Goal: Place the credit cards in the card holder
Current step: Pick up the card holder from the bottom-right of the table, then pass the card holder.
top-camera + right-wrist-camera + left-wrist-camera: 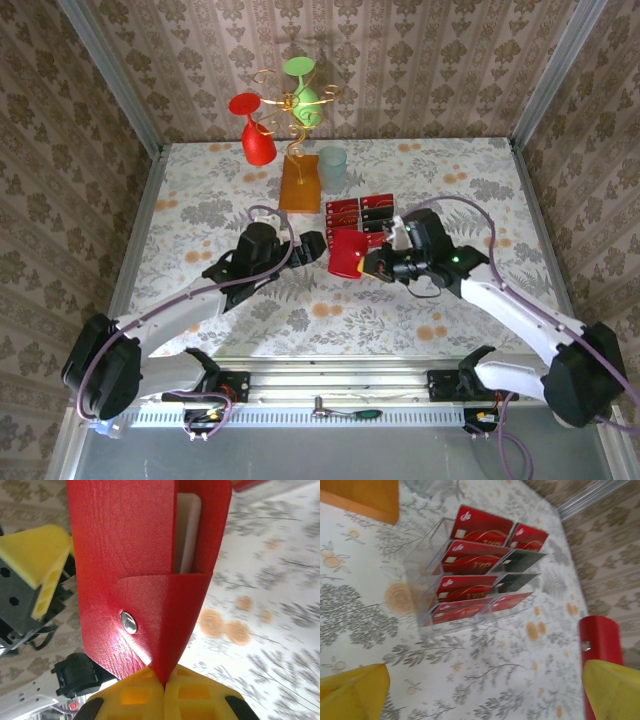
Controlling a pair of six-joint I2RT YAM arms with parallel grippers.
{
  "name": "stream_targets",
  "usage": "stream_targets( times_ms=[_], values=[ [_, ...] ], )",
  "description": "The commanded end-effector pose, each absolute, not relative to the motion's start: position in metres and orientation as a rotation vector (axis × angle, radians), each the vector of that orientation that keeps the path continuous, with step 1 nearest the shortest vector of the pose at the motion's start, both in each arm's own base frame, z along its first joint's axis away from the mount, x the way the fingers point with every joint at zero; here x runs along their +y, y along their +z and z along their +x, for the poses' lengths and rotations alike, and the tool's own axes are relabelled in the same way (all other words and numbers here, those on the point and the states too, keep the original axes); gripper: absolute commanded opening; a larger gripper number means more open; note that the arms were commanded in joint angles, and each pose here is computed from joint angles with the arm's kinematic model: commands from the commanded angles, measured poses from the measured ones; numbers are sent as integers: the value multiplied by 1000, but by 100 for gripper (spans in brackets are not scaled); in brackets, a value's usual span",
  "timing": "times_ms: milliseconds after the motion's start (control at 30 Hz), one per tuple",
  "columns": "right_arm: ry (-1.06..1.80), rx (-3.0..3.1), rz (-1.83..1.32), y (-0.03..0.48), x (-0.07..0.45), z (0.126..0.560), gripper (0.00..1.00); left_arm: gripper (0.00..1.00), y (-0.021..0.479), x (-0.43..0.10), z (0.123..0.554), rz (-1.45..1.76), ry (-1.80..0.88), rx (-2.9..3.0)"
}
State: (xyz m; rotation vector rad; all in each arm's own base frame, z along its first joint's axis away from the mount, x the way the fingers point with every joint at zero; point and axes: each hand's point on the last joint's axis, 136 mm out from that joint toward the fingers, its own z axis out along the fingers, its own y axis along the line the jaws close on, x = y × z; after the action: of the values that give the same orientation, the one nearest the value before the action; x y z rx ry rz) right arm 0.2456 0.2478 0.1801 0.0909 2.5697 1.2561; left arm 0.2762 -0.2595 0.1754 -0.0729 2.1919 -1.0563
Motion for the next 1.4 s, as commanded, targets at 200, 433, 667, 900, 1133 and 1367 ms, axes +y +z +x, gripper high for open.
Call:
stream_targets(
  times_ms=[200,433,667,900,1133,1367],
  values=[
    [1371,2540,-126,203,302,253,0,95,205,-239,278,-178,-1241,2040],
    [1395,2556,-179,198,325,253,0,86,208,-239,274,-166,-1287,2040],
    [1398,2556,-187,197,329,252,0,77,208,-239,272,-166,-1312,2034],
    [1401,2554,-189,197,328,250,0,69,210,-241,274,-168,-1333,2018],
    [1409,2551,-190,197,329,251,0,64,207,-245,275,-172,-1359,2024],
    [1411,2556,-189,195,331,251,0,57,204,-247,275,-172,-1366,2031]
  ],
)
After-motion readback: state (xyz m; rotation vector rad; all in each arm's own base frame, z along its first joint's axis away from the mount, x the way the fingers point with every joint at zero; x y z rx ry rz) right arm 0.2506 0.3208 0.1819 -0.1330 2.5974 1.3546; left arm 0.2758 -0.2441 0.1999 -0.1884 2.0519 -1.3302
